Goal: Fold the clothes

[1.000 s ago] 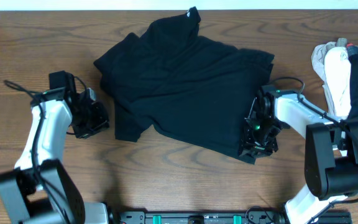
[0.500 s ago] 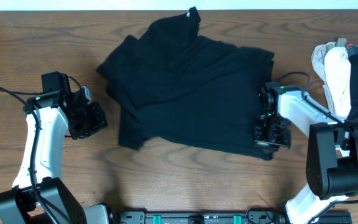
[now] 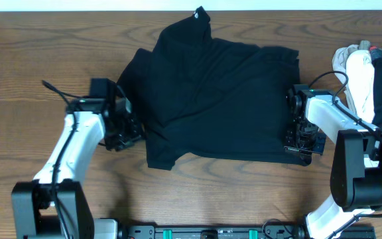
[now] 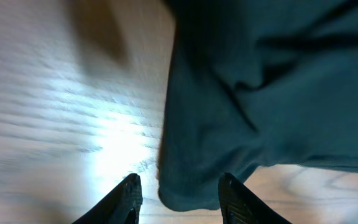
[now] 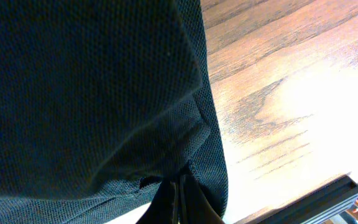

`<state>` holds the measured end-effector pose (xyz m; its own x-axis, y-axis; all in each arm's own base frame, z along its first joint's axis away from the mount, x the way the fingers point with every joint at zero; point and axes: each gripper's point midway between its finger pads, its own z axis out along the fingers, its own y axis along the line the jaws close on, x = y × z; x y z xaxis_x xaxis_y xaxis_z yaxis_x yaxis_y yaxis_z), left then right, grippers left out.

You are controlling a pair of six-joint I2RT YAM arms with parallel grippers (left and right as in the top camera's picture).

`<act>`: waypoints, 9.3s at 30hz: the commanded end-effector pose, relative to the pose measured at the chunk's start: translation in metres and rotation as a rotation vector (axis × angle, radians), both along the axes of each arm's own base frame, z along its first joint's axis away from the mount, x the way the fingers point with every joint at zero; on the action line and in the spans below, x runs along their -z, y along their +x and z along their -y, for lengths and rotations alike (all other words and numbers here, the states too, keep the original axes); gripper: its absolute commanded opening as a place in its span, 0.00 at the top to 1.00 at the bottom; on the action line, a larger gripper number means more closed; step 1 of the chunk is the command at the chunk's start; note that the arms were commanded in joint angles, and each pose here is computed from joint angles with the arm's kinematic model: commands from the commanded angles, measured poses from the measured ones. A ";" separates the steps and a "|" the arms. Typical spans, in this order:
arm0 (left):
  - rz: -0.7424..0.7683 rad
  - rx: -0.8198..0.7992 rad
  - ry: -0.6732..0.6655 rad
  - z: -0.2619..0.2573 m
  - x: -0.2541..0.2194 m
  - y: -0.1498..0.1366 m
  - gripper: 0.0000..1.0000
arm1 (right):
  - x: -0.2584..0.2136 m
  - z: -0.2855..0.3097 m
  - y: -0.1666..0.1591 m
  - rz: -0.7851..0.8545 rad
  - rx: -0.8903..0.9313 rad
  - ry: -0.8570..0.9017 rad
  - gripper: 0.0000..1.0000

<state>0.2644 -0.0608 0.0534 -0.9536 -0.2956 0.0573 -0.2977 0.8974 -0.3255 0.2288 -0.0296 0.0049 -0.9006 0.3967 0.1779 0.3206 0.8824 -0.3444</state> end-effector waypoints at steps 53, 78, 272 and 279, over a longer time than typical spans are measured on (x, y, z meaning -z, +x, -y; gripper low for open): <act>-0.268 -0.130 0.010 0.003 0.005 -0.097 0.34 | 0.001 0.005 0.011 0.029 -0.015 -0.005 0.99; -0.299 -0.263 0.162 -0.022 0.010 -0.115 0.94 | 0.001 0.005 0.009 0.019 -0.024 -0.002 0.99; 0.065 0.365 0.338 -0.026 0.071 0.127 0.80 | 0.030 -0.013 0.130 0.196 -0.094 0.276 0.83; 0.093 0.255 0.308 -0.058 0.051 0.145 0.80 | 0.025 0.022 0.132 0.221 -0.012 0.249 0.85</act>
